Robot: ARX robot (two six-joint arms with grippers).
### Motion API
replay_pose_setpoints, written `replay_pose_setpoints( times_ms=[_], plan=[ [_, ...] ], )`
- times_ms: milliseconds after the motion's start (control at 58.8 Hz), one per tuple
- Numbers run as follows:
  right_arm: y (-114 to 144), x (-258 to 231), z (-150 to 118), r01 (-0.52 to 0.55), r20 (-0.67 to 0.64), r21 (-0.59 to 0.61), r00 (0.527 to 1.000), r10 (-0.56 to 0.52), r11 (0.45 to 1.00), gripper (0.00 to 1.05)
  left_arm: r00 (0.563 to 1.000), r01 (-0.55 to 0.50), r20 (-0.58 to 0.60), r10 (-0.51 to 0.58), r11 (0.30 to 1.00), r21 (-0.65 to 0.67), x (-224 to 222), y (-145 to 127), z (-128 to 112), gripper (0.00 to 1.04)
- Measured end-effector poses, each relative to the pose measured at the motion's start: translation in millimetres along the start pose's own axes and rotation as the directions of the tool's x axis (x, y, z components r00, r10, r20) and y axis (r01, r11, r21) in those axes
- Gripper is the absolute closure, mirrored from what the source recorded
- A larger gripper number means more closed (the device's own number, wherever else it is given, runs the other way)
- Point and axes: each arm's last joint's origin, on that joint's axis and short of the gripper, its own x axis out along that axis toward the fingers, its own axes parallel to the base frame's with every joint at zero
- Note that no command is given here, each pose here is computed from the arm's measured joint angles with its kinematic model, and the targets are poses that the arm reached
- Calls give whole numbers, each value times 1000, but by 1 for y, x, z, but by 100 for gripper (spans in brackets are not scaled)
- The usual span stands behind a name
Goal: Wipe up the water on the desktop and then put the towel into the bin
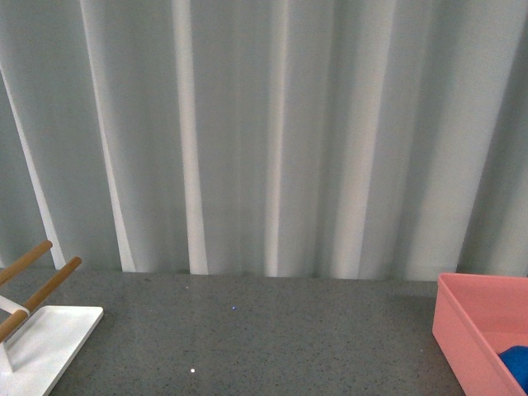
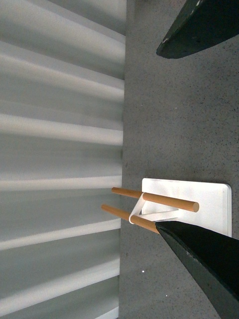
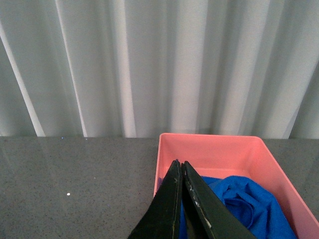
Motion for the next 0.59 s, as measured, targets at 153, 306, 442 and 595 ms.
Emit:
replay_pose_setpoints(
  times_ms=[153,306,442,595],
  plan=[
    [0,-6,-3,0,-22,0,1000,0,1000,101,1000,0,0,0,1000,0,0,0,0,7],
    [0,-13,-3,1,-4,0,1000,-1,1000,101,1000,0,0,0,1000,0,0,0,0,7],
    [0,-13,-3,0,-5,0,1000,0,1000,101,1000,0,1,0,1000,0,0,0,0,7],
    [0,-13,-3,1,-5,0,1000,-1,1000,69,1000,0,1,0,1000,0,0,0,0,7]
  ],
)
